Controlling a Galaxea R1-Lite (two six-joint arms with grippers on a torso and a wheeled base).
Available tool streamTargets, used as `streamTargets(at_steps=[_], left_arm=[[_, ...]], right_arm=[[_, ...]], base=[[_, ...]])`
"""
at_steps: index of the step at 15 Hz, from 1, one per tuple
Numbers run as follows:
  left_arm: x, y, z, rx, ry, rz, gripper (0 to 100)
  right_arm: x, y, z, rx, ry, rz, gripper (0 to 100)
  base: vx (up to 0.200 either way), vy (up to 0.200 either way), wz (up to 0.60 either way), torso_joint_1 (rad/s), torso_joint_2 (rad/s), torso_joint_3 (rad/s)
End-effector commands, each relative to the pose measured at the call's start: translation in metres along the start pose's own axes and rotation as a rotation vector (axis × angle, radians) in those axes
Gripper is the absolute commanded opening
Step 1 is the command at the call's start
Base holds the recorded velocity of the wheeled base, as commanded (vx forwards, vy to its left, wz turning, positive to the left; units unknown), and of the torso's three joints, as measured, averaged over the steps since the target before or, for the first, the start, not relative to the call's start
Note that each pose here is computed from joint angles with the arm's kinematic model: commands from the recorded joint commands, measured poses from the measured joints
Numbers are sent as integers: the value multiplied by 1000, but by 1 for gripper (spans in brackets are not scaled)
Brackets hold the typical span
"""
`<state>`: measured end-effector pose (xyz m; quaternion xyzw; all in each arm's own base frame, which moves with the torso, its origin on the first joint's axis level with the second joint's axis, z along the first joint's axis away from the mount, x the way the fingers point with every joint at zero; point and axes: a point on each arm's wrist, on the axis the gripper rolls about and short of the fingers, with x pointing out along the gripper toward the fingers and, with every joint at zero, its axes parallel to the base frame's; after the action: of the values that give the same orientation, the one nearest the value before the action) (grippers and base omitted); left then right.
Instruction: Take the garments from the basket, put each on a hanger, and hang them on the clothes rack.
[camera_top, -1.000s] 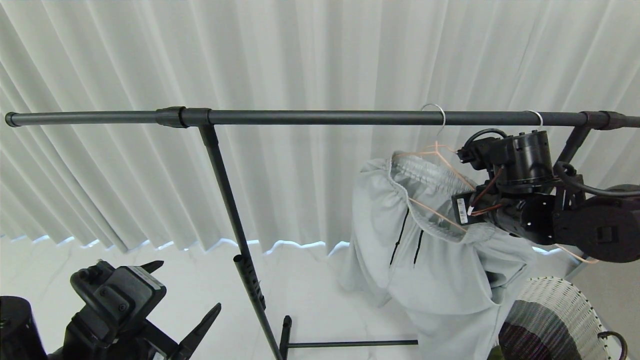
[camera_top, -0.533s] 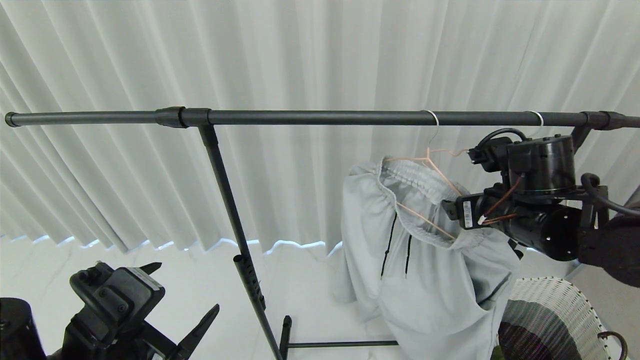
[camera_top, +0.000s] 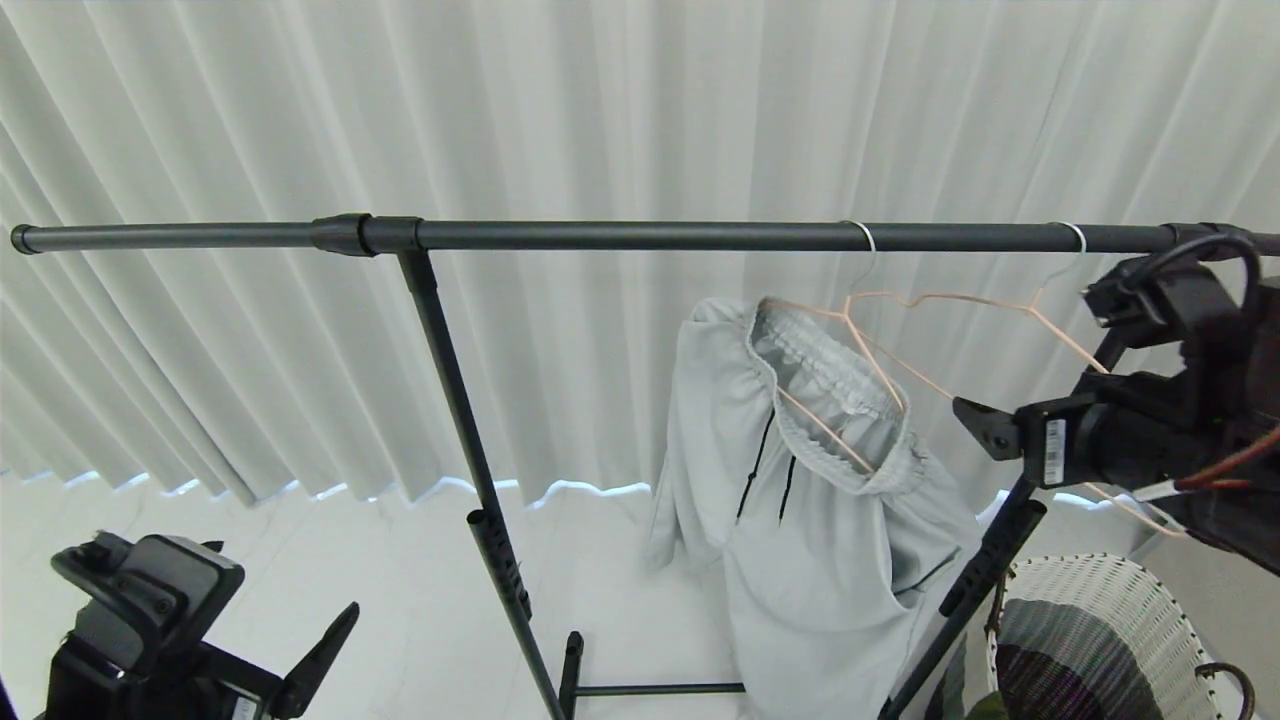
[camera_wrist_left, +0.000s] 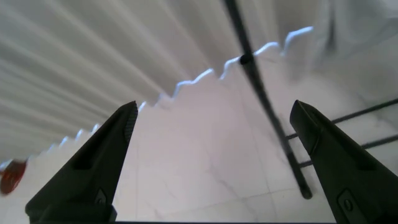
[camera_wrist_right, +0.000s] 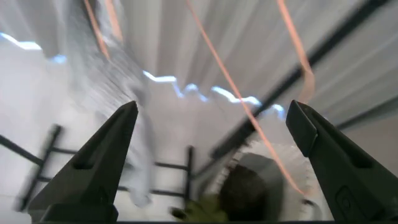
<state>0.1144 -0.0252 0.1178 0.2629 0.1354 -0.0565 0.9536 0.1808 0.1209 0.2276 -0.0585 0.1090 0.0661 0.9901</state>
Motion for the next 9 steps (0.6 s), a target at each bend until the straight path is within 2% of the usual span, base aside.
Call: streamTargets(at_steps=[1,2,5,9], left_arm=[[-9,12,-8,-37,18,110,100],[-10,16,-10,-49,35,145,100],[-10,20,-12,-62,55,180,100],[-9,22,-13,-68,67,198,100]], right_arm=[[-38,-27,-12,-21,-43,-23,100],[-44,-35,-20,-63,-35,-42,100],[-54,-54,-36,-138,-16,-78,100],[-55,-68,-48,-188,26,-160,100]], base=[[0,0,0,0,0,0],[0,0,0,0,0,0],[-200,0,0,4,1,4],[-200,0,0,-4,2,7]])
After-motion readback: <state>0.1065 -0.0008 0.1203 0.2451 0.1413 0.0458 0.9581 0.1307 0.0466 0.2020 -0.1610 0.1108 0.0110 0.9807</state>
